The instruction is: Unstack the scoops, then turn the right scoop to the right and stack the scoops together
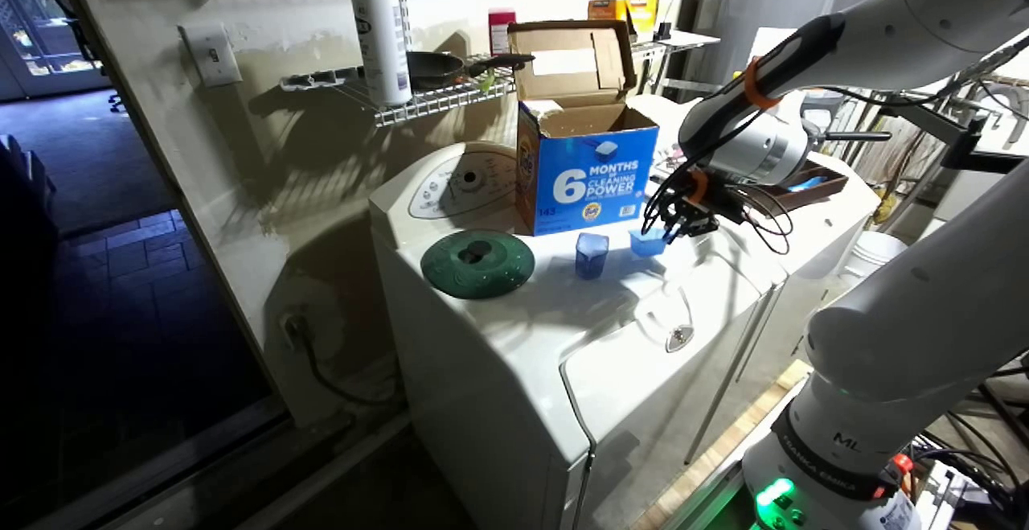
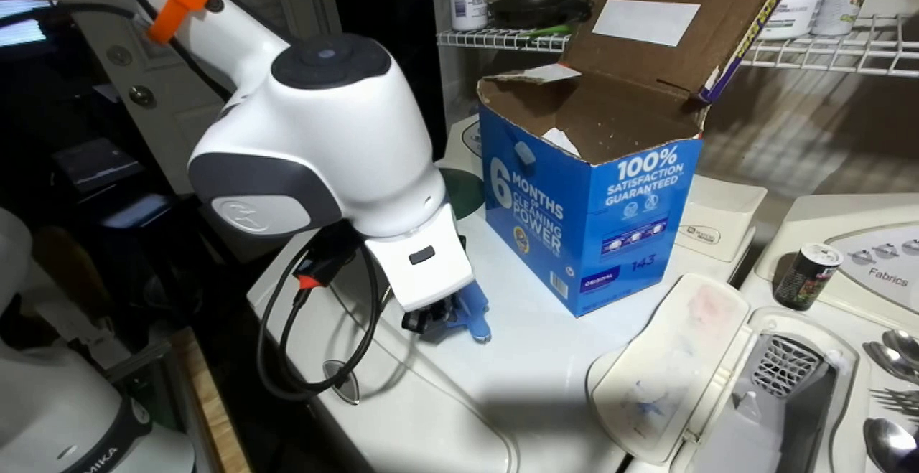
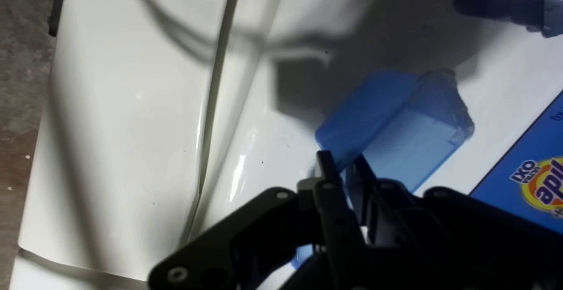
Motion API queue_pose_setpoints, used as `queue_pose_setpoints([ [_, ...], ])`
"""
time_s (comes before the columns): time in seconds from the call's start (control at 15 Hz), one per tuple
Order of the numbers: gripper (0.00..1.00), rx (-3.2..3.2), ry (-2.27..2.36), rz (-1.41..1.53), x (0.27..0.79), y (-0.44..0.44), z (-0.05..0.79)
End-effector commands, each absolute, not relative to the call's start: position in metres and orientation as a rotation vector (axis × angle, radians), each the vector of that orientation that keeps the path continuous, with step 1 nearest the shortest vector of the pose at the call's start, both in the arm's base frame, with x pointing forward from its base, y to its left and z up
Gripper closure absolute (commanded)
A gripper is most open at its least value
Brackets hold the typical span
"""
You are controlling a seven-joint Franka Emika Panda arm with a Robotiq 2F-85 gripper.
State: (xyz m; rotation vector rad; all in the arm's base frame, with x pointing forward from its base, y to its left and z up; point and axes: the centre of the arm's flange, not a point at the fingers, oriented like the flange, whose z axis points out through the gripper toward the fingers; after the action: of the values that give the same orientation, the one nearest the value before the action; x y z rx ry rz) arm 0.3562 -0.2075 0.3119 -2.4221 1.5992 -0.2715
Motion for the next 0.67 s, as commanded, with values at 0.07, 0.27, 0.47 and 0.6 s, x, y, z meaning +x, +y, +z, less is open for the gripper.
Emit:
queue_pose_setpoints([
  [0.07, 0.51, -2.397, 1.603, -0.282, 0.366, -0.213, 0.301],
  [0.27, 0.30, -2.415, 1.574, -0.295, 0.366, -0.206, 0.307],
  [0.47, 0.09, -2.480, 1.488, -0.358, 0.366, -0.194, 0.324],
  [0.6, 0.00, -2.556, 1.390, -0.359, 0.372, -0.189, 0.334],
])
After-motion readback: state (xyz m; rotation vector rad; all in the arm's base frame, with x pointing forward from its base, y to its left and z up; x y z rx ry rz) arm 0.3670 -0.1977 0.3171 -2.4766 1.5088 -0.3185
